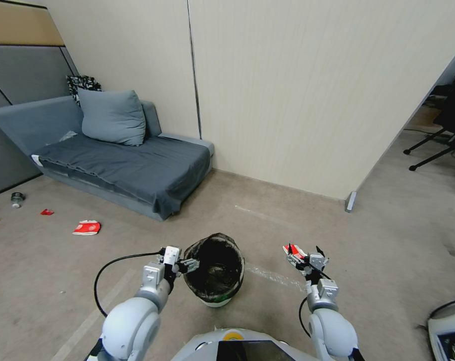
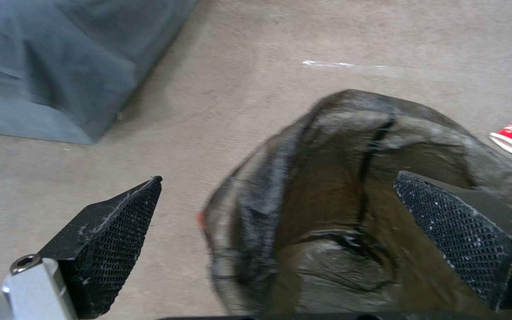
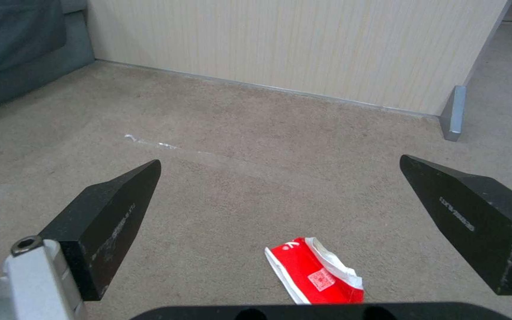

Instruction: Pick up the trash bin, then pick up the garbage from the floor and place it into the trash bin.

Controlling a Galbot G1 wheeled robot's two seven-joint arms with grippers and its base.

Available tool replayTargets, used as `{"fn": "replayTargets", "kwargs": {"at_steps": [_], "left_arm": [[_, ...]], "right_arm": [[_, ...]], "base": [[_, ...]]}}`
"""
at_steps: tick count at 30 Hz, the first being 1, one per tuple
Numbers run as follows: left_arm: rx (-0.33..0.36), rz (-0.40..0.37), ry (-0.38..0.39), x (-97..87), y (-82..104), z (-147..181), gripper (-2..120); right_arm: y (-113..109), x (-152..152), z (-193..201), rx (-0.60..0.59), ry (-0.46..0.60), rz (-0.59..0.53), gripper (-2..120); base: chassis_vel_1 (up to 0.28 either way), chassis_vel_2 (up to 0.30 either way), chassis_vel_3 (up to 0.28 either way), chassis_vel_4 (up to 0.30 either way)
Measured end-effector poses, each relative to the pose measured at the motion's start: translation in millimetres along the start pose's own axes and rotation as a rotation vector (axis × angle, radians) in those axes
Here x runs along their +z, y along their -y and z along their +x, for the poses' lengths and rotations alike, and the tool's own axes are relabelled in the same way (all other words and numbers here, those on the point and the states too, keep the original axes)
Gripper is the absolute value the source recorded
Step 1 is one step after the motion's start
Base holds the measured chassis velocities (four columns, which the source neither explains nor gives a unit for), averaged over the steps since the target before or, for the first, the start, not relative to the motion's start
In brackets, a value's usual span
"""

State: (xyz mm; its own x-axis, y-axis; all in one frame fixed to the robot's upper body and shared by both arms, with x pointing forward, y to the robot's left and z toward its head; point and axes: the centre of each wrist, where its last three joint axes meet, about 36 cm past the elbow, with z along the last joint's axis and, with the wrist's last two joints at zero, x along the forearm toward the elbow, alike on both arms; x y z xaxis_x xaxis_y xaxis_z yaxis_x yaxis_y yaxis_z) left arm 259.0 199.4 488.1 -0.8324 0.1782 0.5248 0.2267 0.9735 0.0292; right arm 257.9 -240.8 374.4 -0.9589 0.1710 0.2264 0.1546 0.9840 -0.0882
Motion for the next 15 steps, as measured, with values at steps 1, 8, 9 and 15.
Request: {"fn": "replayTargets", "kwargs": {"at_steps": [1,8,9,15], "left_arm": [[0.005,0.0,-0.004,1.1,1.4,-2.2,100],[0.005,-0.009,-0.029,8.6,7.1,-13.7,100],[0.005,-0.009,-0.029,8.6,7.1,-13.7,100],[-0.046,-0.039,-0.065,21.2,9.7,-33.6,100]], "right_arm": [[0.3,1.2,0.2,0.001,-0.001,0.001,100],[0.9,5.8,-0.8,0.004,-0.005,0.006,100],[0.9,5.8,-0.8,0.004,-0.005,0.006,100],[0.0,10.1,-1.7,0.003,-0.005,0.016,100]], "base": [[0.0,0.0,0.0,0.0],[0.0,0.0,0.0,0.0],[0.0,0.0,0.0,0.0],[0.0,0.0,0.0,0.0]]}}
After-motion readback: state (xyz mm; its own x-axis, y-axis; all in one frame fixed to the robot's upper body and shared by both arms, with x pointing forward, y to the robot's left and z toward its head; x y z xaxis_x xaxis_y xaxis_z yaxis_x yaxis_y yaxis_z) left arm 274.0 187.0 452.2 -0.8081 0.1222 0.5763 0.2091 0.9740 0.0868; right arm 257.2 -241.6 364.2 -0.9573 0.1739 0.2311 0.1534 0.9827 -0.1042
